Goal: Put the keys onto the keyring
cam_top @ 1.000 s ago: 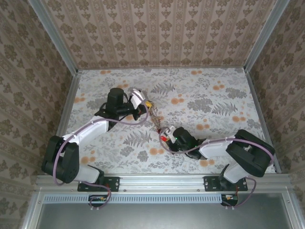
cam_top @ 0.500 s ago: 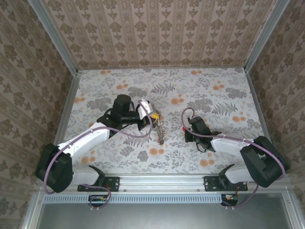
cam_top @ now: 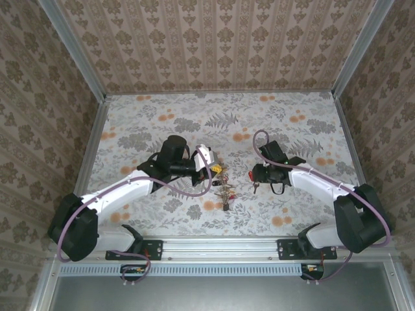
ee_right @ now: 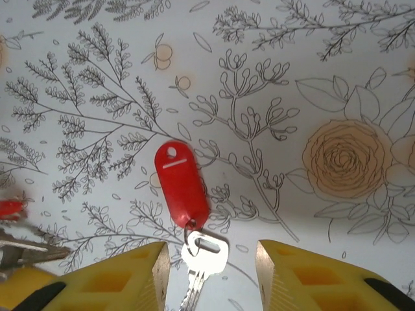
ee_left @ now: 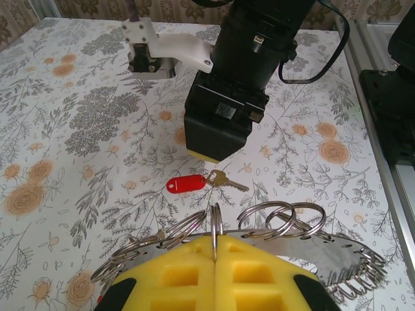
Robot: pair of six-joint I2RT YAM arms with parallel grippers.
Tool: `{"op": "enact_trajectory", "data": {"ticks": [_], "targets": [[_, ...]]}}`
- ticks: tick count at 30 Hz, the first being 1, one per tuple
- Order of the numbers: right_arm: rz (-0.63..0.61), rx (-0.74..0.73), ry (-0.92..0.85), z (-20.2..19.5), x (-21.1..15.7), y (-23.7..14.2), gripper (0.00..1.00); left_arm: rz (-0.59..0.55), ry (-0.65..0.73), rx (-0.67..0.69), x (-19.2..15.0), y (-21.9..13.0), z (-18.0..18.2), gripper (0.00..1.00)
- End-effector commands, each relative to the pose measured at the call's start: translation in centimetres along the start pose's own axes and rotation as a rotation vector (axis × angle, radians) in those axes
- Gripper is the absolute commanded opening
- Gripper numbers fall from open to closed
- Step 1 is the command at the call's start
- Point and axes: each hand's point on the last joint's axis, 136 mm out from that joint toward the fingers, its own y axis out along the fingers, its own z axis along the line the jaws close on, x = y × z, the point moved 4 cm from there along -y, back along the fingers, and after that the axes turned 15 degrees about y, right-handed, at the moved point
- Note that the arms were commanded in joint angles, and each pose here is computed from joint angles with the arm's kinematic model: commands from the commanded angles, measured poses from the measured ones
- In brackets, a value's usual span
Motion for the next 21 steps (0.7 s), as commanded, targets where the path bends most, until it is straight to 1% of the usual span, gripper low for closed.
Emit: {"op": "enact_trajectory", "data": {"ticks": [1, 6, 13, 19, 21], "targets": [[0.169, -0.094, 0.017, -1.0, -2.0, 0.5, 0.40, -0.052, 0.029, 0.015, 1.0, 0.1, 0.3, 0.00], [0.180, -0.105, 0.003, -0.8, -1.7, 0.9, 0.37, -0.066, 0.019, 0.013, 0.9, 0.4, 0.3, 0.00], [0.206, -0.042, -0.027, 0.4, -1.6, 1.6, 0.32, -0.066, 0.002, 0.019, 0.5, 0.8, 0.5, 0.00], [0.190, -0.035, -0.029, 0.9, -1.0, 1.5, 0.31, -0.067, -0.001, 0.020, 0.6, 0.8, 0.6, 0.00], [0.194, -0.012, -0.030, 1.1, -1.2, 1.4, 0.32, -0.065, 0.002, 0.024, 0.7, 0.8, 0.6, 0.00]]}}
